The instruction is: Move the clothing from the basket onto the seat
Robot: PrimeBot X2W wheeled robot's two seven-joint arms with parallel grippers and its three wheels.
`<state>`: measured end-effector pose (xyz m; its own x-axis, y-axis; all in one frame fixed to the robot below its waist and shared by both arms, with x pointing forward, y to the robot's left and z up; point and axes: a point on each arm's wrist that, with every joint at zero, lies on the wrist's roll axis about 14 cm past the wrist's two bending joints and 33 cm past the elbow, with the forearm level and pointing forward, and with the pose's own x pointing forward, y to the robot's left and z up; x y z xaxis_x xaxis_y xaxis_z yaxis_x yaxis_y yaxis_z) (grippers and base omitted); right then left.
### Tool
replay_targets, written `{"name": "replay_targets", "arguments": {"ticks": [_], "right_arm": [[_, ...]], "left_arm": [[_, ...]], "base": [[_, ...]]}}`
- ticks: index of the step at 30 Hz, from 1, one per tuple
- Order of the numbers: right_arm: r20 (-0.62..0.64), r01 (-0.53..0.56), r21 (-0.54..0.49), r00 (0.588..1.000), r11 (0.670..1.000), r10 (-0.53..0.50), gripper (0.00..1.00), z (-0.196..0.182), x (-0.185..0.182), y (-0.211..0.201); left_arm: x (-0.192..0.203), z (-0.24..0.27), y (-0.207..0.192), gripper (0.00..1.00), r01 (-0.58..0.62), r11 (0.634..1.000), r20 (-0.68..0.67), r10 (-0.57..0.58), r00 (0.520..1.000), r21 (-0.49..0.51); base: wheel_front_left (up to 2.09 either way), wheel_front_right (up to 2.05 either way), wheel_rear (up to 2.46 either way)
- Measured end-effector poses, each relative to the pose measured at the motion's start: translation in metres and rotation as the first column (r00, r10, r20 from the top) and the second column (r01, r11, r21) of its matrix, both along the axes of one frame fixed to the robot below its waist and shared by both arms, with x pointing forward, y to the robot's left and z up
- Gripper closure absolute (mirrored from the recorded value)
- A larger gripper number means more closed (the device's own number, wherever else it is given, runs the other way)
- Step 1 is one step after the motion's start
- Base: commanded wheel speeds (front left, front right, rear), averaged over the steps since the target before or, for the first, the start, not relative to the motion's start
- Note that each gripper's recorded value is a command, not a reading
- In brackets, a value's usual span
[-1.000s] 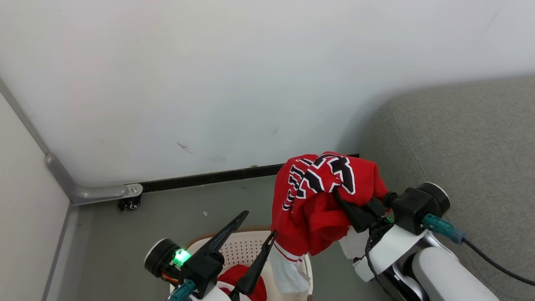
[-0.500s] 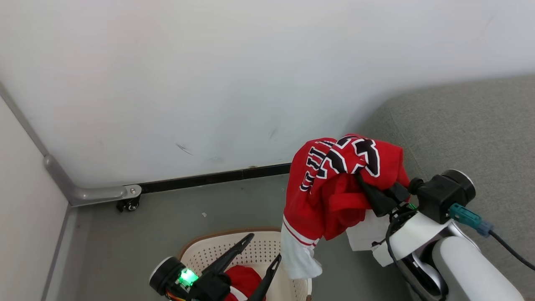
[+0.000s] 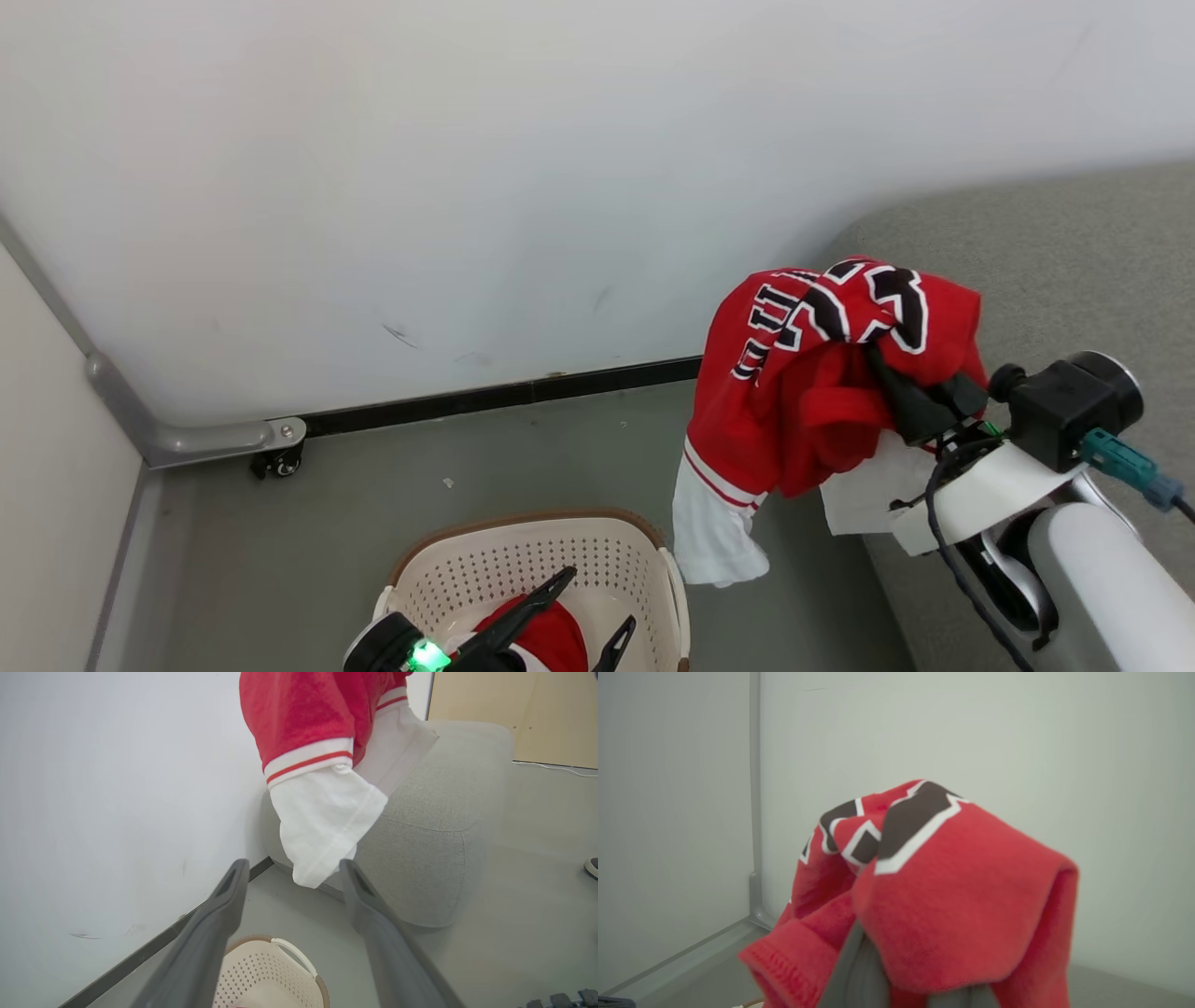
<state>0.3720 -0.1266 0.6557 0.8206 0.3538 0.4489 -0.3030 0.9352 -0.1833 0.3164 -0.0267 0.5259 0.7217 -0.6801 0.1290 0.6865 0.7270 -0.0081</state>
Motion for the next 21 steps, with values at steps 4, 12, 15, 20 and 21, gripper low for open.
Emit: {"name": "replay_targets", "arguments": {"ticks": [4, 12, 15, 20, 21], "right_arm": [[0.009, 0.059, -0.010, 0.998, 0.998, -0.059, 1.00, 0.002, 0.001, -0.021], [-0.023, 0.219, -0.018, 0.975, 0.976, -0.219, 1.00, -0.010, -0.001, -0.076], [-0.035, 0.279, -0.023, 0.960, 0.960, -0.279, 1.00, -0.014, -0.004, -0.098], [-0.039, 0.359, -0.019, 0.932, 0.933, -0.359, 1.00, -0.014, -0.009, -0.128], [-0.039, 0.374, -0.020, 0.927, 0.927, -0.374, 1.00, -0.014, -0.010, -0.134]], "left_arm": [[-0.002, 0.000, -0.004, 0.00, 0.014, 1.000, 0.000, -0.014, 1.000, 0.002], [-0.011, -0.007, -0.014, 0.00, 0.055, 0.998, -0.019, -0.055, 0.998, 0.007], [-0.012, -0.007, -0.017, 0.00, 0.066, 0.998, -0.020, -0.066, 0.998, 0.008], [-0.013, -0.008, -0.023, 0.00, 0.089, 0.996, -0.024, -0.088, 0.996, 0.007], [-0.014, -0.009, -0.024, 0.00, 0.094, 0.995, -0.026, -0.094, 0.995, 0.008]], "base": [[0.00, 0.00, 0.00], [0.00, 0.00, 0.00], [0.00, 0.00, 0.00], [0.00, 0.00, 0.00], [0.00, 0.00, 0.00]]}}
